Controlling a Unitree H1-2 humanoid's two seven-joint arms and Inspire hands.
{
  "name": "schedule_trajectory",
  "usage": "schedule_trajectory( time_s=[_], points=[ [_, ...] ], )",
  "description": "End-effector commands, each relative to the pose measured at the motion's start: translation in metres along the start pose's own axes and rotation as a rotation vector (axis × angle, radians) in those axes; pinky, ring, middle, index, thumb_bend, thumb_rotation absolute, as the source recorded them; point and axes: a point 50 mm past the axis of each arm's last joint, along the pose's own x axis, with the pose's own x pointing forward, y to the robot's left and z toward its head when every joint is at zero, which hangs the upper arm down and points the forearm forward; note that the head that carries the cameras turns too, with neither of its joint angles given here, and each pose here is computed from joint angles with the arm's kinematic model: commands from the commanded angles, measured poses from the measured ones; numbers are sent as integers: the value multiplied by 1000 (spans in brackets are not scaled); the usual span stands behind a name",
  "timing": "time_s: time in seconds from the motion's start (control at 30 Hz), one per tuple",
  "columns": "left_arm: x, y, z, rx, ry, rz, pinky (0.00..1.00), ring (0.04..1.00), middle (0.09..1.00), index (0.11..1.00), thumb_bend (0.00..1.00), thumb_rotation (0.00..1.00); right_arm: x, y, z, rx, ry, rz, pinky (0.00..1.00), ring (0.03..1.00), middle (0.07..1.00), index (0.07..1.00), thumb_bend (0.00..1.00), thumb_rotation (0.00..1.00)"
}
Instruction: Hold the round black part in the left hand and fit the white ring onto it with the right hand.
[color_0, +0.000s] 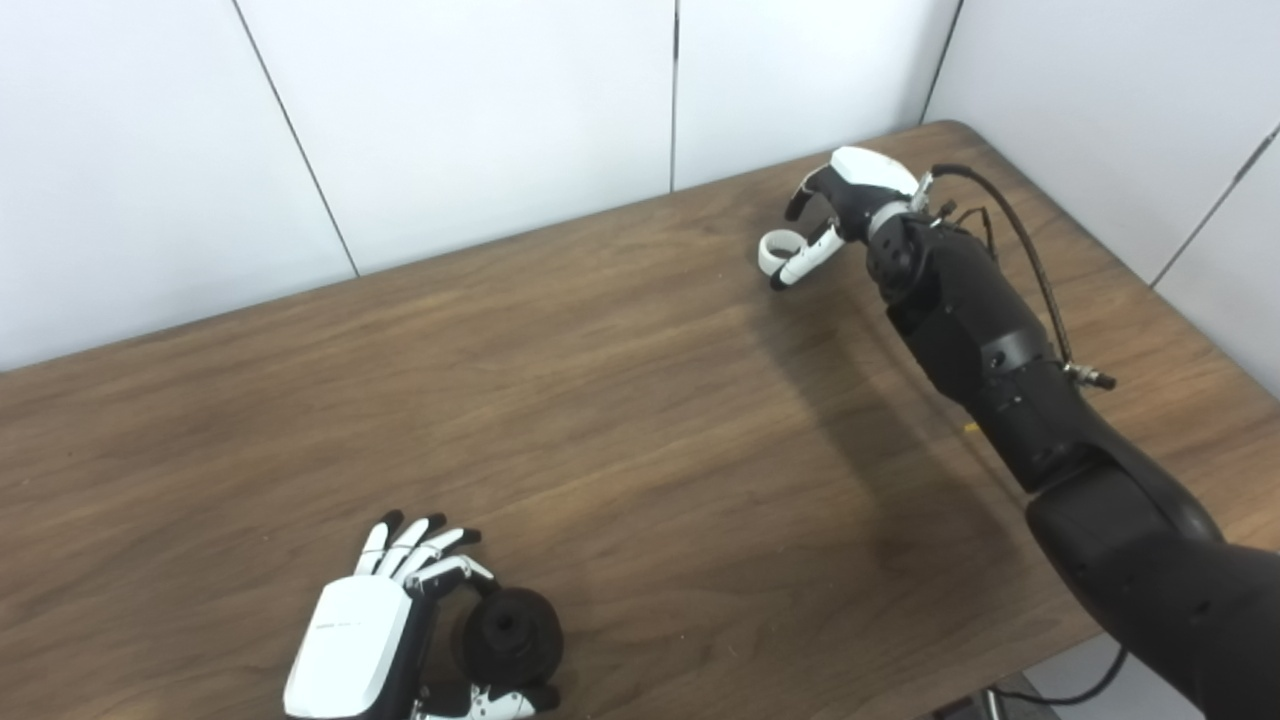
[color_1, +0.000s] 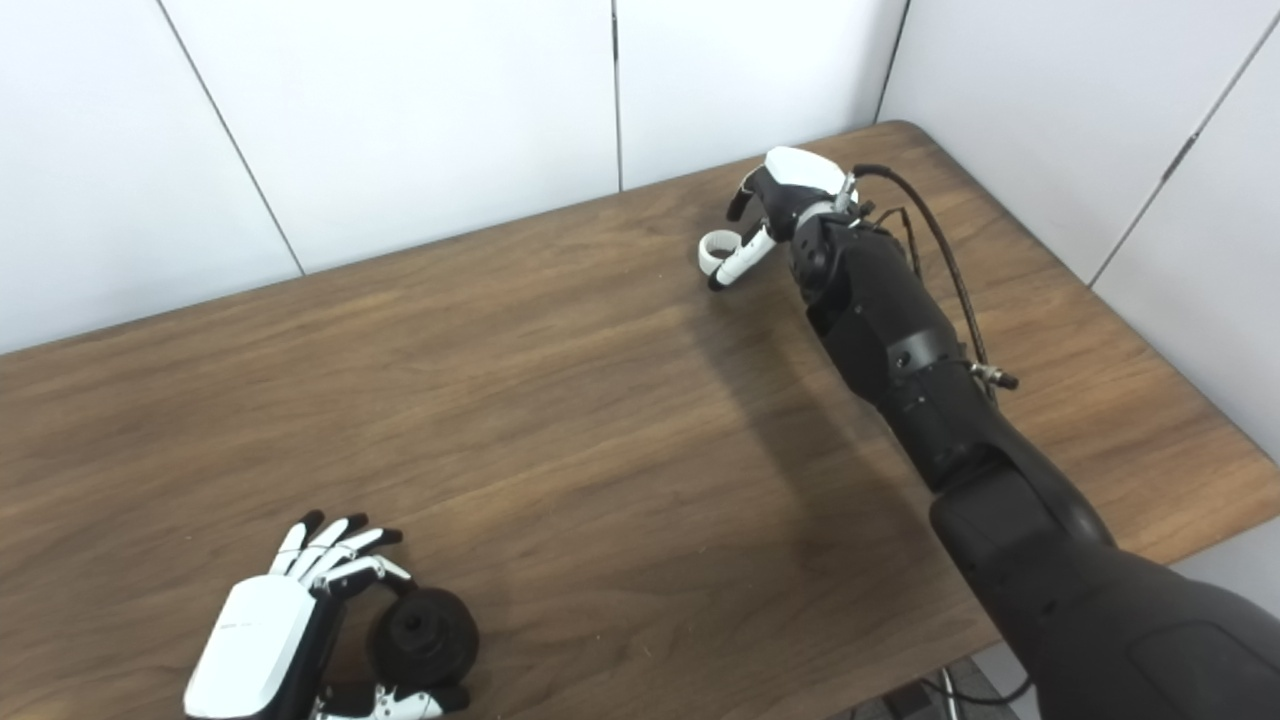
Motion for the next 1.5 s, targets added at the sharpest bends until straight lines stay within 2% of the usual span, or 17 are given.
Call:
schedule_trajectory(
  time_s=[0.0,0.43,0.47,0.5,0.57,1.2,1.3,1.47],
  points=[
    [-9,-5,-6,31,41,-49,1000,907,816,486,520,57,2,-34,6,-2,-15,-82,988,980,906,669,821,253],
    [-9,-6,-5,41,43,-50,1000,905,815,486,520,57,1,-28,8,14,-33,-74,1000,983,887,591,797,205],
    [-9,-6,-5,42,43,-51,1000,903,814,486,520,57,1,-27,7,11,-33,-73,1000,983,885,543,664,178],
    [-9,-6,-5,43,43,-52,1000,903,815,486,520,57,1,-27,7,8,-33,-73,1000,982,882,513,582,161],
    [-9,-6,-4,41,41,-52,1000,905,816,486,520,57,1,-25,7,9,-30,-73,1000,982,879,494,532,150],
    [-6,-7,0,50,35,-44,1000,902,814,487,520,58,-2,-20,-5,17,-28,-84,1000,967,831,487,521,130],
    [-5,-8,2,45,36,-44,1000,905,816,486,520,58,-5,-22,-5,-6,-58,-86,990,961,832,487,522,131],
    [-3,-8,6,59,36,-51,1000,905,816,486,519,59,-26,-30,11,-70,-192,-83,992,962,839,487,522,131]
  ],
)
